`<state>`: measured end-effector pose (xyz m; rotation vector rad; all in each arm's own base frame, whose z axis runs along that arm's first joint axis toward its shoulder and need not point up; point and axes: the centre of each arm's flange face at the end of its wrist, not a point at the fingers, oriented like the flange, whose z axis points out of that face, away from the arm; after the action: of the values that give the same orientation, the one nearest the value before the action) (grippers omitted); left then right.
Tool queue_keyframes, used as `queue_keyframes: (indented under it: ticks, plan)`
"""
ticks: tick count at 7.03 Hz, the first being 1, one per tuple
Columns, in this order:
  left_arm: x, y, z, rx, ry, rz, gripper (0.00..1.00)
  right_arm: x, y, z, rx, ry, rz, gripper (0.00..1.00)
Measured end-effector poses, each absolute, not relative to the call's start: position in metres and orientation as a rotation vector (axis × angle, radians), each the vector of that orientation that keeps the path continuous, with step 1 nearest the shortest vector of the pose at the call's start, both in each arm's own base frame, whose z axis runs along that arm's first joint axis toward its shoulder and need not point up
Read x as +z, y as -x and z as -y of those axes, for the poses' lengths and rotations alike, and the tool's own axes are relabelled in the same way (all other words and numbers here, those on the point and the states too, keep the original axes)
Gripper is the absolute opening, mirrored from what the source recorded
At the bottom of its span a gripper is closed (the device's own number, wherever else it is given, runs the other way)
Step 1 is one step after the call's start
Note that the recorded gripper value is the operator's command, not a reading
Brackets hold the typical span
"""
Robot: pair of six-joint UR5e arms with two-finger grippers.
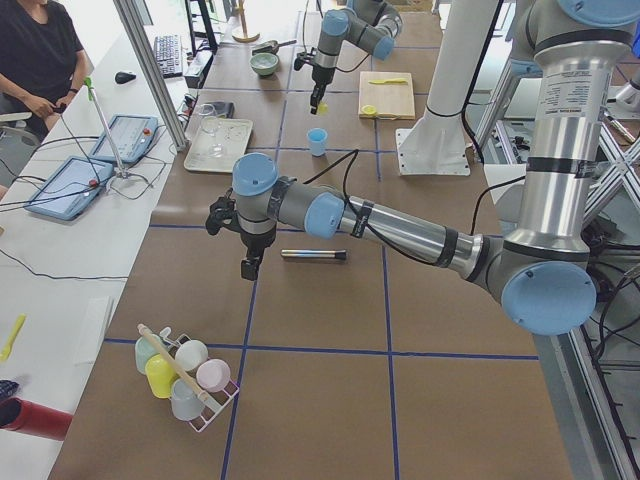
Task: Squeeze lemon into cup
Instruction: 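Lift the lemon slice and carry it over the blue cup, then lower the lemon slice into the blue cup and release it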
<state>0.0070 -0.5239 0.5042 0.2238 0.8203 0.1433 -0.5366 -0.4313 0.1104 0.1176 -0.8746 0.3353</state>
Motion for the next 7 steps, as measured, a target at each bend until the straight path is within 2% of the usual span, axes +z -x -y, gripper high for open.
queue_keyframes:
  ticks: [2,5,6,7]
  plan:
    - [0.503,-0.007,0.524,0.144,-0.226,-0.820,1.00,0.118,0.571,0.448,0.342,-0.112,0.848,0.36]
    - [0.503,-0.007,0.524,0.145,-0.226,-0.822,1.00,0.135,0.590,0.437,0.319,-0.085,0.816,0.38]
    - [0.503,-0.007,0.524,0.145,-0.226,-0.822,1.00,0.139,0.592,0.435,0.317,-0.079,0.809,0.47]
    - [0.503,-0.007,0.524,0.145,-0.226,-0.822,1.00,0.142,0.593,0.434,0.317,-0.075,0.804,0.92]
